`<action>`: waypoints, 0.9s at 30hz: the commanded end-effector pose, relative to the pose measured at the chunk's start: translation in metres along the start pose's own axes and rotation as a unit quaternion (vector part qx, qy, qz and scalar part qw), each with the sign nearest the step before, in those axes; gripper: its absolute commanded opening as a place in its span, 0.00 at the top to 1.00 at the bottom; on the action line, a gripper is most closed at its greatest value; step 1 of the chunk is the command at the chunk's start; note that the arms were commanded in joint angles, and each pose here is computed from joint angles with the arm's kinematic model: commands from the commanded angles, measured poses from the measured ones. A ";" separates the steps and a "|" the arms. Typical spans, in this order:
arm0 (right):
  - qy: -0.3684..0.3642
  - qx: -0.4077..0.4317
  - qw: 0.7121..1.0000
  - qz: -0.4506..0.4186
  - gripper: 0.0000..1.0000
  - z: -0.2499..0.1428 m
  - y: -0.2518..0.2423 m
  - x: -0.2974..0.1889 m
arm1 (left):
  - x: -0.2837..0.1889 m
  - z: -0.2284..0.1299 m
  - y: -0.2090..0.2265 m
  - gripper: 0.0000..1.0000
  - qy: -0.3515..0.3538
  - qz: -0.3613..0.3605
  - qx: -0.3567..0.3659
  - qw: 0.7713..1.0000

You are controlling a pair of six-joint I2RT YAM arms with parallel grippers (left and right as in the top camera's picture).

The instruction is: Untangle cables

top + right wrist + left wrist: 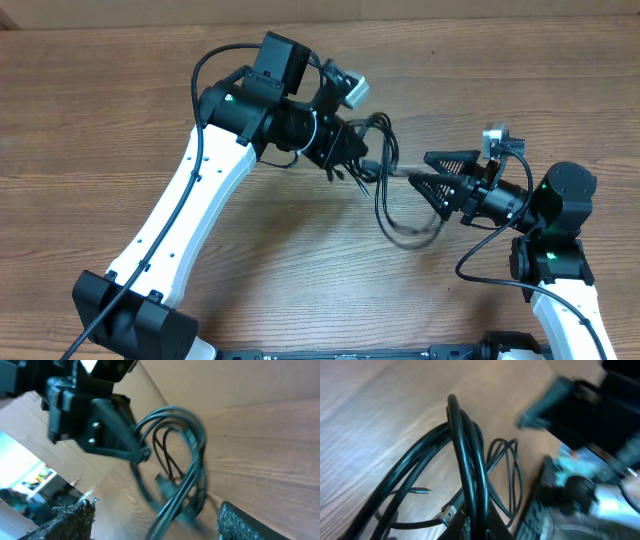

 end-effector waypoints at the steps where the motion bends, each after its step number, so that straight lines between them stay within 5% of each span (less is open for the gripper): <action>1: -0.007 -0.067 0.998 -0.005 0.23 0.007 0.001 -0.001 | -0.012 0.000 -0.030 0.96 -0.010 -0.072 0.093 0.993; 14: 0.009 -0.048 0.999 -0.007 0.34 -0.003 -0.014 0.005 | -0.004 -0.002 -0.050 0.96 -0.005 -0.115 0.118 0.986; 19: 0.007 -0.051 0.999 -0.006 0.58 -0.002 -0.013 0.005 | 0.001 0.000 -0.054 0.96 -0.008 -0.103 0.133 0.986; 23: 0.007 -0.051 0.999 -0.006 0.66 -0.002 -0.013 0.005 | 0.002 0.001 -0.050 0.96 -0.009 -0.089 0.128 0.988; 27: 0.007 -0.051 0.999 -0.006 0.87 -0.003 -0.013 0.005 | 0.003 0.008 -0.038 0.96 -0.020 -0.031 0.067 0.997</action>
Point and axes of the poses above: each gripper's point midway between its finger pads, its own x axis out along the fingers, its own y axis along the line the jaws close on, z = x × y, the point moved 6 cm from there along -x, back along the fingers, and after that the axes turned 9 degrees about -x, right-handed, at the moved point
